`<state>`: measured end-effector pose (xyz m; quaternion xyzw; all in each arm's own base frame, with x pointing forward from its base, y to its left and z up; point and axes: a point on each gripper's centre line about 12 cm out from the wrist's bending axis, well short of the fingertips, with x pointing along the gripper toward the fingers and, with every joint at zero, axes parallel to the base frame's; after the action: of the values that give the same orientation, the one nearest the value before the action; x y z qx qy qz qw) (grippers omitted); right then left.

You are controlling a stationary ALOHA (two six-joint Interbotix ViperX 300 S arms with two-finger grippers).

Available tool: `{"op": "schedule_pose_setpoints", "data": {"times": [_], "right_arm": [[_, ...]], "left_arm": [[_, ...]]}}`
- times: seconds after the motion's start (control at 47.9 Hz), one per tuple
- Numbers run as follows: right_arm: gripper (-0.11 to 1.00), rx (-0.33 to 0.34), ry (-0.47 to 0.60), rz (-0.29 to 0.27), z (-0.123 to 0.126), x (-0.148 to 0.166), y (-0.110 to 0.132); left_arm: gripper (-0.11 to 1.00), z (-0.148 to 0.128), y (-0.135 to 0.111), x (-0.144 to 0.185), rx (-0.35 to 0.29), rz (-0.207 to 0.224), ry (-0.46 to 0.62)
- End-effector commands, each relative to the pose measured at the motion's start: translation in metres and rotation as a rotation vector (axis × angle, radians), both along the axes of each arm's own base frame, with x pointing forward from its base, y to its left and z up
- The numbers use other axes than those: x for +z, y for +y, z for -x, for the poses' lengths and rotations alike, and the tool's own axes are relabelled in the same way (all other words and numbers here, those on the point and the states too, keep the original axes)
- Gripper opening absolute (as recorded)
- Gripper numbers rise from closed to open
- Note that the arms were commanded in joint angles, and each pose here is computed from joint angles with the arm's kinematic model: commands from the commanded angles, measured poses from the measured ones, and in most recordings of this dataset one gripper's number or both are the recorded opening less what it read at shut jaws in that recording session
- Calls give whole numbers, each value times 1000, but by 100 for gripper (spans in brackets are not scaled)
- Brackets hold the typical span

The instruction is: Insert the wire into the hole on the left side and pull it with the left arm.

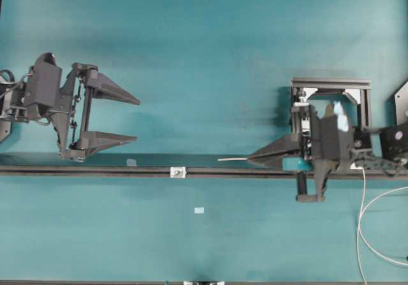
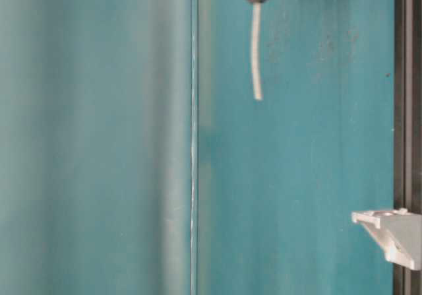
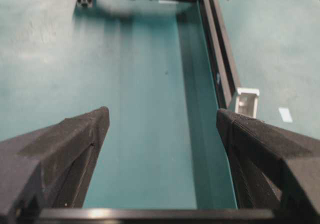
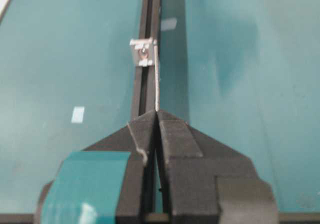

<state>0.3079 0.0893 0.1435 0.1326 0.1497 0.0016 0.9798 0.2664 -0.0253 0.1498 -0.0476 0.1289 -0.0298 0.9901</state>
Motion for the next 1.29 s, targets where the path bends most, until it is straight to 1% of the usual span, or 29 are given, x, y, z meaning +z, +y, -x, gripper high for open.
{"op": "schedule_pose_setpoints", "data": {"times": [0.0,0.23,0.438,0.605,0.876,1.273], "right_arm": [[5,-13,-27,-10,-7,4,8],[5,-22,-27,5,-18,-11,19],[5,-33,-30,25,-28,-24,23],[5,-43,-47,42,-29,-30,22],[5,-27,-35,44,-28,-37,30],[5,-71,-3,49,-30,-53,29]], "left_arm": [[76,-2,-1,0,-1,5,-6],[76,-3,-4,-9,-10,2,29],[76,-4,-4,-13,-11,0,45],[76,-5,-4,-16,-11,-1,54],[76,-5,-4,-17,-11,-1,58],[76,-10,-5,-13,-11,2,43]]}}
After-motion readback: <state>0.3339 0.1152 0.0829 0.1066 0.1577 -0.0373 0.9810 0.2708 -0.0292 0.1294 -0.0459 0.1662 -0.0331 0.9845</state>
